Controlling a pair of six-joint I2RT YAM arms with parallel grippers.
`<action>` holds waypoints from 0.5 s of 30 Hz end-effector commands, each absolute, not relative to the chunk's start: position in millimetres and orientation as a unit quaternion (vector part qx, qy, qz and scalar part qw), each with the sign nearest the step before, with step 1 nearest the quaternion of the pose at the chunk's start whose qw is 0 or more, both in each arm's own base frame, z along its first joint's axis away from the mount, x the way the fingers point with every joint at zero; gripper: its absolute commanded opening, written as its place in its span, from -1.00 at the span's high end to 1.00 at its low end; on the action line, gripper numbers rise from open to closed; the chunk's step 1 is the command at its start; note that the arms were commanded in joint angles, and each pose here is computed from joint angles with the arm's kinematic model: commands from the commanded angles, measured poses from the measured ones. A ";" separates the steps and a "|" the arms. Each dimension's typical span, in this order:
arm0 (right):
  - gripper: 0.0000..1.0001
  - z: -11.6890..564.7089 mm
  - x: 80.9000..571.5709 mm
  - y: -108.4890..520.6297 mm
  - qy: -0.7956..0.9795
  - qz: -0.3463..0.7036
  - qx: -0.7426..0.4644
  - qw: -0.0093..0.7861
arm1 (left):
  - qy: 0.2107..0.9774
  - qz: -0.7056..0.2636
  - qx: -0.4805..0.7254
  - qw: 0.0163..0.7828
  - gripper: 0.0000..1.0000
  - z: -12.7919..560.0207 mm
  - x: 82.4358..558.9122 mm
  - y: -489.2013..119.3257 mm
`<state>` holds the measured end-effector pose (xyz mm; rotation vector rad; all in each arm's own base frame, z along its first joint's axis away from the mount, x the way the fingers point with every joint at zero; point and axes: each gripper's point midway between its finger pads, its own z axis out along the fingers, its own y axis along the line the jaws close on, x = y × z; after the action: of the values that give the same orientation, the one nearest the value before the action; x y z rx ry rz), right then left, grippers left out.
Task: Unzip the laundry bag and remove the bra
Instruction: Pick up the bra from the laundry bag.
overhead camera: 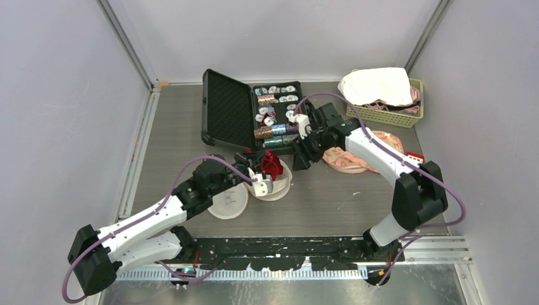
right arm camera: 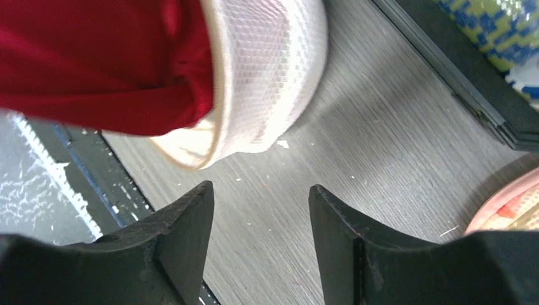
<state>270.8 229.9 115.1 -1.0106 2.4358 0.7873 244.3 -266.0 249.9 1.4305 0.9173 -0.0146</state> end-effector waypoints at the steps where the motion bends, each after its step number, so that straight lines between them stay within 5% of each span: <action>1: -0.27 158.7 251.8 236.8 0.818 0.319 -0.424 0.221 | 0.368 -0.009 0.624 0.690 1.00 271.6 240.6 -273.3; 8: -0.45 206.1 248.1 260.7 0.753 0.368 -0.456 0.298 | 0.351 -0.027 0.625 0.697 1.00 278.2 235.3 -280.3; 15: -0.39 213.6 254.7 301.0 0.719 0.368 -0.492 0.325 | 0.349 -0.049 0.618 0.703 1.00 295.2 233.1 -286.7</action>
<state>242.9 272.8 187.0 -1.2527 2.0419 0.9572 235.6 -275.6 247.0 1.4642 0.8693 -0.0724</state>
